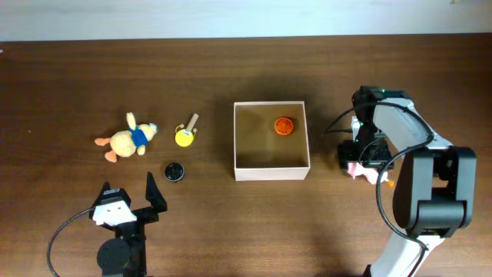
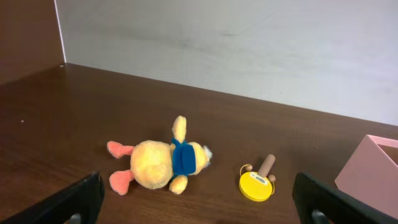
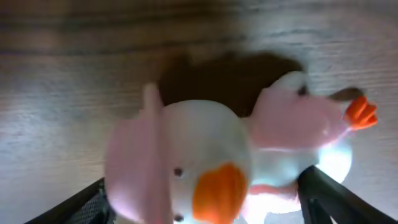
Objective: Pack container
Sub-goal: 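Grasp the white-pink plush duck with the right gripper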
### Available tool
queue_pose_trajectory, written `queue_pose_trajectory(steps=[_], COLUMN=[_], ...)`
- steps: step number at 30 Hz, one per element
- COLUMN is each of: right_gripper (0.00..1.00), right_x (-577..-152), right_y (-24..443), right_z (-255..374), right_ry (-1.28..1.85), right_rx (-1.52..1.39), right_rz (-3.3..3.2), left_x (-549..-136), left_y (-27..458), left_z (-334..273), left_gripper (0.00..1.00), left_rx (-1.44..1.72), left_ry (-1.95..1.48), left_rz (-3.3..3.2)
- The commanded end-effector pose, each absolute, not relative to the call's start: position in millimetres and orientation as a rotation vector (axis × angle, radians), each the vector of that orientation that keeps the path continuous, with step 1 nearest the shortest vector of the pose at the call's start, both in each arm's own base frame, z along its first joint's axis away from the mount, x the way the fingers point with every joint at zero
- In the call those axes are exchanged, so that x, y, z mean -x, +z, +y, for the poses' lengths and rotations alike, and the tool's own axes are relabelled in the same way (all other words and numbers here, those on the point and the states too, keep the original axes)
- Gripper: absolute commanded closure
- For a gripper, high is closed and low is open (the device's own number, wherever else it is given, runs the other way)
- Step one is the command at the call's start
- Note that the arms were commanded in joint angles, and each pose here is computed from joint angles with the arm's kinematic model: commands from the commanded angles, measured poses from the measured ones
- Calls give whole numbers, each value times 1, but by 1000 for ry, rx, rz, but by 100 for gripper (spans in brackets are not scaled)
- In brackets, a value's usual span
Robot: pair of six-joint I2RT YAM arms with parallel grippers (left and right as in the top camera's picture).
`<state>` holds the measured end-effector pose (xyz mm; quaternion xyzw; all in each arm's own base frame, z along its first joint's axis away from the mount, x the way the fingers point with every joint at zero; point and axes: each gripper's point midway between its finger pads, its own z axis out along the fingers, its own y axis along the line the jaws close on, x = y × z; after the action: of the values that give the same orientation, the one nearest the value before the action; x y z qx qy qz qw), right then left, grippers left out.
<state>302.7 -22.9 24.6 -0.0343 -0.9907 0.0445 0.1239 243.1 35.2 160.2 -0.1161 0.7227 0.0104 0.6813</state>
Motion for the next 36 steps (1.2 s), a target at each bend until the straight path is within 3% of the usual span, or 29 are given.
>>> queue_pose_trajectory(steps=[1,7,14,16,20,21,23,28,36], right_gripper=[24,25,26,32,62,75,85,96,96], right_x=[-309,-342,-346,-347,-348,-349,-351,-353,-381], right_y=[24,20,21,21,20,20,20,20,41], right_z=[-23,-39,-57,-61,-64,-64,-65,-65,-68], right_ry=[124,213,261,262,263,263,264,266,278], right_rx=[124,109,166,185,200,201,202,204,222], right_rz=[-2934,-3069,-3082,-3088,-3094,-3098,-3105,-3114,-3199], left_x=[-243,-243,-243,-243,-243,-243,-243,-243,-243], left_y=[158,158,158,158,158,158,158,158,158], left_z=[35,35,35,35,35,35,35,35,35], left_gripper=[1,1,1,1,1,1,1,1,1], left_rx=[265,265,265,265,265,265,265,265,265], left_ry=[15,15,15,15,15,15,15,15,15], left_rz=[1622,1622,1622,1622,1622,1622,1622,1621,1622])
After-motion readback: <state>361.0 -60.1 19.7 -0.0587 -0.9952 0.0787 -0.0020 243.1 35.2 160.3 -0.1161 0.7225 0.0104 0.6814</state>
